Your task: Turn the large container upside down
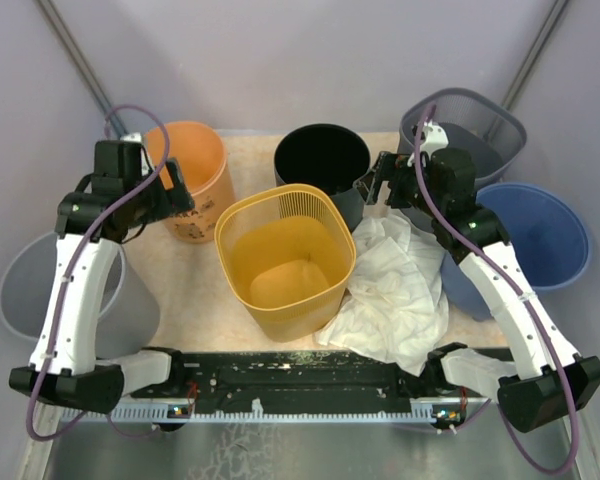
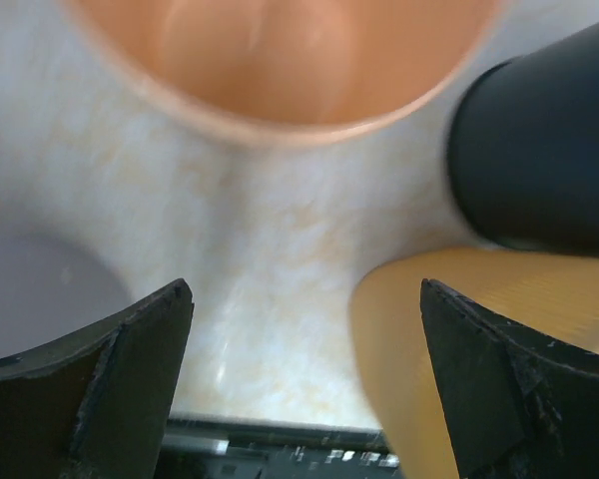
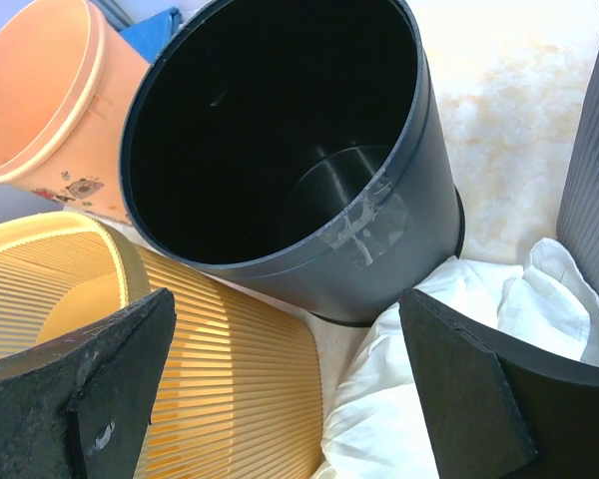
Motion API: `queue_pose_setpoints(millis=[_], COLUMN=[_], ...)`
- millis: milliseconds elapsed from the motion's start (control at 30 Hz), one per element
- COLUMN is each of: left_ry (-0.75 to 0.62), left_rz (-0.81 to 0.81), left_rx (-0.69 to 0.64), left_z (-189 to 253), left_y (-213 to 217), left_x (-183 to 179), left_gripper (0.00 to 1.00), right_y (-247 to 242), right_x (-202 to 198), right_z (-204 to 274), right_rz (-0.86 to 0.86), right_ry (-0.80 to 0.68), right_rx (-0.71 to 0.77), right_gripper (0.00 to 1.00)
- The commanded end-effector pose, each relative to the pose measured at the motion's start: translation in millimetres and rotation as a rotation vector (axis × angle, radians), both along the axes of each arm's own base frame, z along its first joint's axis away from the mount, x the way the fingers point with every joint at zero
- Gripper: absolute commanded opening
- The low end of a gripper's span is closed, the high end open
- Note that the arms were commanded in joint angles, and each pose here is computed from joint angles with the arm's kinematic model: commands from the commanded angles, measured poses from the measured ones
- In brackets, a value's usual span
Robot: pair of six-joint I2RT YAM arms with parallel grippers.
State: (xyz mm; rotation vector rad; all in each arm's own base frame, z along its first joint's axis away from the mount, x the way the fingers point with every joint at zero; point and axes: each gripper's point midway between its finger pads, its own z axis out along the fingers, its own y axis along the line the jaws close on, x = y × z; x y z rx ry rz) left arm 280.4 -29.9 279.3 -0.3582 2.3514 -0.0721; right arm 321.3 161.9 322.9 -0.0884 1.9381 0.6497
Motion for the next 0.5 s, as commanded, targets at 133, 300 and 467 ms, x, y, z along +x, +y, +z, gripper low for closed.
queue_pose_setpoints(millis=[133, 300, 467], left_ry=[-0.300, -0.286, -0.226], left_rz=[-0.260, -0.250, -0.210], left_rx=[-0.090, -0.058, 0.005], left_z=[99, 83, 48], left_y=[-76, -88, -86], left_x=[85, 146, 189], left_gripper=[0.99, 0.99, 0.97], right_y=[2, -5, -13], right_x=[0, -4, -9], right_z=[13, 12, 13], right_rz=[0.006, -0.021, -0.049], right_ry=[-0.051, -0.047, -0.047], right_rx=[0.023, 0.008, -0.012], right_gripper=[0.94, 0.94, 0.94])
